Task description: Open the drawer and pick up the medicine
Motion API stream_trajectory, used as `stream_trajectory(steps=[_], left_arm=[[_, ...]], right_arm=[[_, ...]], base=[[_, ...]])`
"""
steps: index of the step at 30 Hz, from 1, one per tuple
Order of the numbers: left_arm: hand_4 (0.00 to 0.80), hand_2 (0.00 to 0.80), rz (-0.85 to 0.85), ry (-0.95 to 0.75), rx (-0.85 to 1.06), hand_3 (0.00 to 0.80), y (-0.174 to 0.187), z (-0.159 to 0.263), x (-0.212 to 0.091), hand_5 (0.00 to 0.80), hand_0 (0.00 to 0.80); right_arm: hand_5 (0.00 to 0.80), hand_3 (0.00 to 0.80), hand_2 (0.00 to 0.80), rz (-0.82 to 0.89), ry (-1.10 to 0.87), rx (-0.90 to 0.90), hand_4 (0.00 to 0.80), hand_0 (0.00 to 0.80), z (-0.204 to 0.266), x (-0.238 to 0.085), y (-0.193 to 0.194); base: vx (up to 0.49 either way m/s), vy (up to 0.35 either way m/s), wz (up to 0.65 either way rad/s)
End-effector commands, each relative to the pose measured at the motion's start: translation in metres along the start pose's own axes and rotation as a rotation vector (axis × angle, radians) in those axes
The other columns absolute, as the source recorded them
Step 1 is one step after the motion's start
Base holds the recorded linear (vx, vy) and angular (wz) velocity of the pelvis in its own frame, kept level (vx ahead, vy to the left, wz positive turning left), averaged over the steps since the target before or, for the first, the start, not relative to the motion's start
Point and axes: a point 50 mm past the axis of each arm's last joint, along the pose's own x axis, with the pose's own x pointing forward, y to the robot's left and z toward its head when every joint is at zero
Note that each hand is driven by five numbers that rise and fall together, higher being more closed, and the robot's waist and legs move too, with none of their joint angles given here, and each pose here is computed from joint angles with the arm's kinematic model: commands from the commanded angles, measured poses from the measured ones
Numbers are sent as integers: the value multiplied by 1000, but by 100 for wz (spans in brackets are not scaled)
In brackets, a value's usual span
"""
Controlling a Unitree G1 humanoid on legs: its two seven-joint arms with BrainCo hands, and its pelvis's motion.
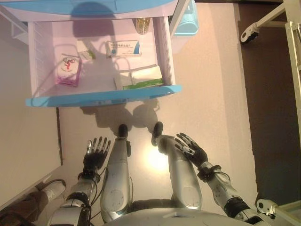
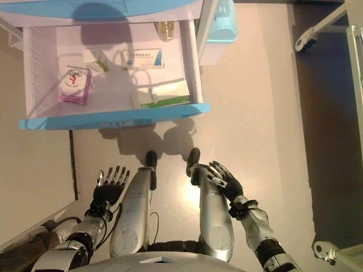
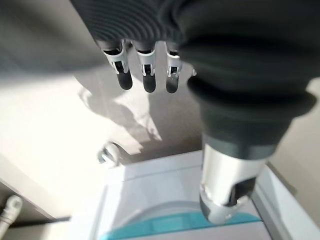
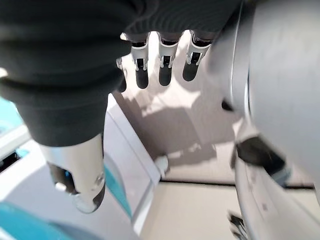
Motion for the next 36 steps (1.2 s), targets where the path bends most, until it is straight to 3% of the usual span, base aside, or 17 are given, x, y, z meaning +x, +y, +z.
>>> stream_trajectory(steps=[1, 6, 14, 21, 25, 36], left_arm=[[0, 0, 47, 84, 45, 0, 21, -13, -22, 0, 0], [0, 0, 78, 89, 137, 0, 37, -8, -46, 0, 0], [0, 0, 86, 96, 208, 0, 51, -3, -79, 0, 0], [0, 0, 133, 93, 198, 0, 59, 0, -89, 0, 0], [0, 0, 159, 76, 219, 0, 60, 9, -89, 0, 0], [0, 0, 185, 53, 262, 0, 55, 21, -79, 0, 0]], right_arm=[[0, 0, 0, -202, -111, -31, 0, 0, 10, -31, -28], [0, 0, 0, -410, -300, -145, 0, 0, 46, -48, -42], [0, 0, 0, -484, -590, -560, 0, 0, 130, -75, -27], [0, 0, 0, -392, -735, -1033, 0, 0, 210, -85, 7], [0, 0, 0, -265, -825, -1269, 0, 0, 266, -81, 50], [0, 0, 0, 33, -862, -1543, 0, 0, 316, -57, 127]], base=[[-50, -47, 5], [36, -53, 8], [75, -33, -4], [49, 16, -4], [43, -2, -2], [21, -12, 8]])
